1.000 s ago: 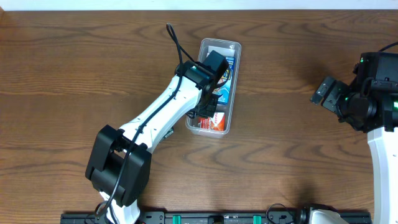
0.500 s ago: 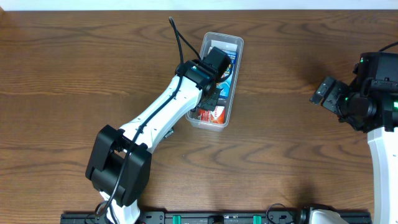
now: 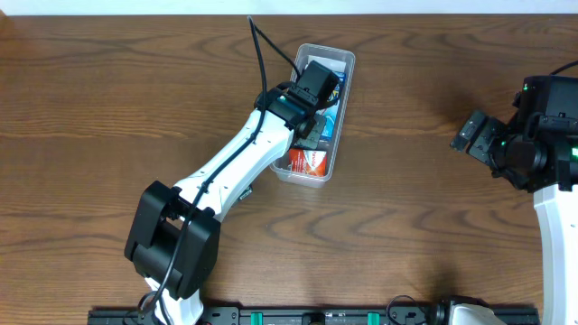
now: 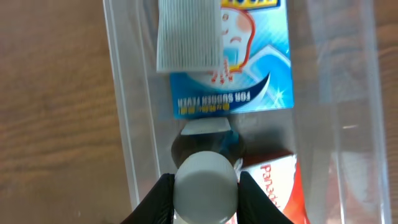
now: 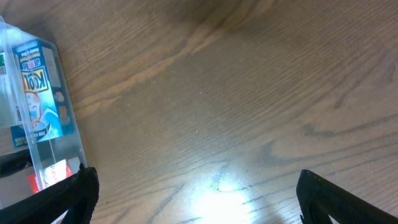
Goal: Pack container
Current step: 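Move the left gripper to the green Zam-Buk tin and grasp it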
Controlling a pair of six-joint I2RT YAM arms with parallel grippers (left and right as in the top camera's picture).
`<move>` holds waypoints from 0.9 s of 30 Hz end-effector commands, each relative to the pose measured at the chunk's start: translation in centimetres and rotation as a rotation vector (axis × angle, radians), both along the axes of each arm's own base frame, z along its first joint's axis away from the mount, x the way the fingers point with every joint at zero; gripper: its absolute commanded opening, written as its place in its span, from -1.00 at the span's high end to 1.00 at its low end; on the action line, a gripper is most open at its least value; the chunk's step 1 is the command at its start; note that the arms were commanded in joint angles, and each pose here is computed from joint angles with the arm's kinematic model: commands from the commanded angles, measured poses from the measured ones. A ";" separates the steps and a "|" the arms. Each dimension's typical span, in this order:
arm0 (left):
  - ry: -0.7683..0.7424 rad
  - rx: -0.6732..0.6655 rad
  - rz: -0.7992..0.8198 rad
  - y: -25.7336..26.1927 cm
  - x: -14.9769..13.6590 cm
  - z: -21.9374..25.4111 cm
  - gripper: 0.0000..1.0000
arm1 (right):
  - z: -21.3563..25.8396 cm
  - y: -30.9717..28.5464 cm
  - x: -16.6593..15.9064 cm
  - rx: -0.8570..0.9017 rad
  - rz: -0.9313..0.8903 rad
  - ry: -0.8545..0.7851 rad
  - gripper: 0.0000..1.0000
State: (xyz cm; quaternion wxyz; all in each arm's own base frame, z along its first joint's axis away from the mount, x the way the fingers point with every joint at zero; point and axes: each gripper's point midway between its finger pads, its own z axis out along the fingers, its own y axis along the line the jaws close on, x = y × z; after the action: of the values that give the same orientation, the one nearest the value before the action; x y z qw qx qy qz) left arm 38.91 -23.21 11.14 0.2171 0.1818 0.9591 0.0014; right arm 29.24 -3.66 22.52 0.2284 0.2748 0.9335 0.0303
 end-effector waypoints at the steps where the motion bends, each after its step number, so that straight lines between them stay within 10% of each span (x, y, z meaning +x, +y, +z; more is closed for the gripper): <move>1: -0.060 0.008 -0.022 -0.2 1.4 1.2 0.48 | 0.3 -0.4 0.0 -0.009 -0.002 -0.007 -0.99; 8: -0.067 0.011 -0.023 -0.1 1.4 1.5 -0.34 | 0.3 -0.4 0.0 -0.009 -0.002 -0.007 -0.99; 27: 0.156 0.049 0.435 15.1 -6.4 7.7 -0.54 | 0.3 -0.4 0.0 -0.009 -0.002 -0.007 -0.99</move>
State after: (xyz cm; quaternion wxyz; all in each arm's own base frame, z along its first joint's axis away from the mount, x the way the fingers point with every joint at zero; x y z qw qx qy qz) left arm 32.47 -10.50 21.44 0.1766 0.0471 0.9819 0.0492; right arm 29.24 -3.66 22.52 0.2284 0.2748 0.9335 0.0303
